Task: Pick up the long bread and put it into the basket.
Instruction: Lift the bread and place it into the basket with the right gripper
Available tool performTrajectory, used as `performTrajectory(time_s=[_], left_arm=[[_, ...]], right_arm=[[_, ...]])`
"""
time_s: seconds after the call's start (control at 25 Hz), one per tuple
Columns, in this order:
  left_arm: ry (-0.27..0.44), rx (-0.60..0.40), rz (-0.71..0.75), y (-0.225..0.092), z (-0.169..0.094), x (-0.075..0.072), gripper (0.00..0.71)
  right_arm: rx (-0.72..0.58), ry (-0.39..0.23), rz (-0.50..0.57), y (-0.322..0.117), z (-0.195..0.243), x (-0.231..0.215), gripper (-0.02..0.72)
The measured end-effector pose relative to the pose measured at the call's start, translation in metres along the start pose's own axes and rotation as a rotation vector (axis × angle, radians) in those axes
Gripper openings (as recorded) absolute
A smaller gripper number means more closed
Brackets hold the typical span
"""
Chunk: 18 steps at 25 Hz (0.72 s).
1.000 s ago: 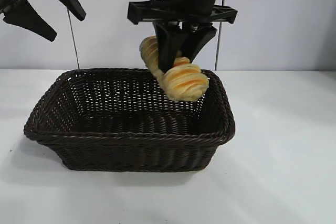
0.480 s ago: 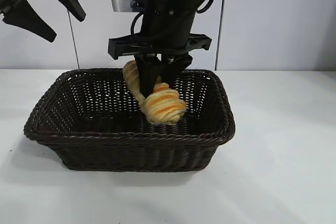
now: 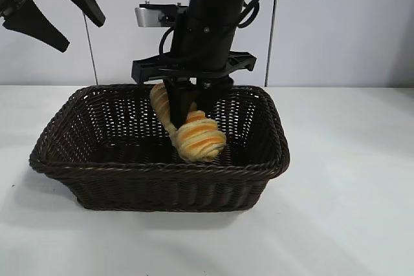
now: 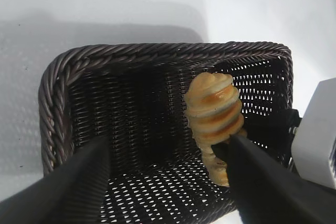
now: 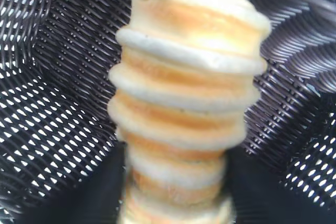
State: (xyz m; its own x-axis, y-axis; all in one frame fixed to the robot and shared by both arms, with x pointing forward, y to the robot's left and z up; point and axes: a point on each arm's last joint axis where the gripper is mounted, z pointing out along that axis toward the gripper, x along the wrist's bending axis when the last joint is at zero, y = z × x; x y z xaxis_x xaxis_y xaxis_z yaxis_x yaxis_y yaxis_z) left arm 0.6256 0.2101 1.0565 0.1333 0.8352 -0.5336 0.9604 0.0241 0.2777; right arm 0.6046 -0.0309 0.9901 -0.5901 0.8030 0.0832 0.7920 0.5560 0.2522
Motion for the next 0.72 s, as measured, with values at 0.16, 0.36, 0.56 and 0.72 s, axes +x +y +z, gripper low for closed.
performTrajectory(time_s=[0.16,0.36,0.56,0.72], left_arm=[[0.000,0.001,0.000,0.000,0.000,0.000,0.471],[0.000,0.001,0.000,0.000,0.000,0.000,0.471],[0.000,0.001,0.010,0.000,0.000,0.000,0.471],[0.000,0.001,0.013,0.000,0.000,0.000,0.471]], right_arm=[[0.008,0.000,0.004,-0.001,0.000,0.000,0.671],[0.023,-0.005,0.014,-0.002,-0.001,0.000,0.684],[0.022,-0.003,0.009,0.004,-0.015,0.001,0.684],[-0.014,-0.001,0.002,0.014,-0.035,0.003,0.684]])
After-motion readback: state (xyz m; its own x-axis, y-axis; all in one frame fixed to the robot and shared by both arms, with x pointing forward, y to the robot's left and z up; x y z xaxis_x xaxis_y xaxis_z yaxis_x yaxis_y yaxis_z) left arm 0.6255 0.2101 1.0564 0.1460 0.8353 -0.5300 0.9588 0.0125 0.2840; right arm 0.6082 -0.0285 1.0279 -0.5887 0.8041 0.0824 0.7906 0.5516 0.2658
